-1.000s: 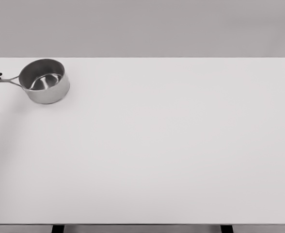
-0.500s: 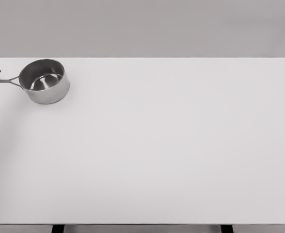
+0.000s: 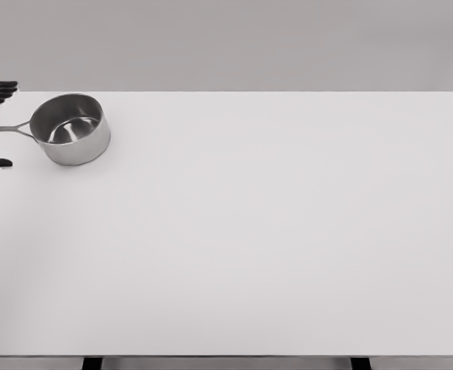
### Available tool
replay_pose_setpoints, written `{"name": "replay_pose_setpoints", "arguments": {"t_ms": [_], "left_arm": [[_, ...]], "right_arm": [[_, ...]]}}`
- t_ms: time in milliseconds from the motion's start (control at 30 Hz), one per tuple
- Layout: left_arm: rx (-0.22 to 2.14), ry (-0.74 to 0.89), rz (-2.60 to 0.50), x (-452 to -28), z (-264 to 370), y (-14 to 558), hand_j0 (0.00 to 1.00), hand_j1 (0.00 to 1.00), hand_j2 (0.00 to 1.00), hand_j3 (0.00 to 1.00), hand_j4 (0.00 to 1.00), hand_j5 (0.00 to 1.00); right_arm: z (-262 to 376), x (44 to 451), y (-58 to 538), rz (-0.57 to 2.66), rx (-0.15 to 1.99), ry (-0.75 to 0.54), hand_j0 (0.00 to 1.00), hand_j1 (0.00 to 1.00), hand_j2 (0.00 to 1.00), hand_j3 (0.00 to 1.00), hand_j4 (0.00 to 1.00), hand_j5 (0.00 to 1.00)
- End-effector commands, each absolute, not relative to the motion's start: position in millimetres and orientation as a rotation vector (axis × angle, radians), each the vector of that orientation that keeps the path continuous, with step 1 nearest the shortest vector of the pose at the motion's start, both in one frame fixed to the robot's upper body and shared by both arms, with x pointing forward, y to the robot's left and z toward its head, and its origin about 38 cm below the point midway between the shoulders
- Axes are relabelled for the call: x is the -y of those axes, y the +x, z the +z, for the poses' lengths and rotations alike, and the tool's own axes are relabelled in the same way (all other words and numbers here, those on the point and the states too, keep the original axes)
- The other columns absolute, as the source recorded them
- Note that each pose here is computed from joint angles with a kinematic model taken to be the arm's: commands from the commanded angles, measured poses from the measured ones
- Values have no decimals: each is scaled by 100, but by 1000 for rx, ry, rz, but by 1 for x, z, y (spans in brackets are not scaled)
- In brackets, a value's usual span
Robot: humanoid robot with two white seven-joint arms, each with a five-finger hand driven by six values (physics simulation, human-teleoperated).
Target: Rotate pot handle
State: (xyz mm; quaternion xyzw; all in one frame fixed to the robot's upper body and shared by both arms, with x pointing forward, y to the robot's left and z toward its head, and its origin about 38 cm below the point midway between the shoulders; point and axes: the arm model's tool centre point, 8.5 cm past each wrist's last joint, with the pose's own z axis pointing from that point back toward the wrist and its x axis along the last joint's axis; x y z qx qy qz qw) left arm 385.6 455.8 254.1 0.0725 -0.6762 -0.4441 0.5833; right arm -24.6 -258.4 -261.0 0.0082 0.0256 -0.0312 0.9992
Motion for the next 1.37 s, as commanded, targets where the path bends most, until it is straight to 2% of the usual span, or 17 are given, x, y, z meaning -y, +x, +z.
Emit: {"name": "replay_pose_setpoints", "arguments": {"t_ms": [0,233,500,600,767,1333], "left_arm": [[1828,183,-1114,-432,296,374,100,100,100,100,100,100],[2165,133,-1268,-378,312,334,100,100,100,100,100,100],[2112,23,-1254,-360,275,320,100,100,100,100,100,100],[2062,-98,-1284,-336,250,321,100,100,100,100,100,100],[2020,-173,-1323,-316,231,321,100,100,100,100,100,100],[2008,-147,-1360,-312,230,322,100,100,100,100,100,100]], "right_arm": [[-261,258,-25,-63,-51,17,100,100,100,100,100,100],[-261,258,-25,-63,-51,17,100,100,100,100,100,100],[-261,258,-25,-63,-51,17,100,100,100,100,100,100],[-261,258,-25,-63,-51,16,100,100,100,100,100,100],[-261,258,-25,-62,-52,18,100,100,100,100,100,100],[-261,258,-25,-63,-51,16,100,100,100,100,100,100]]}}
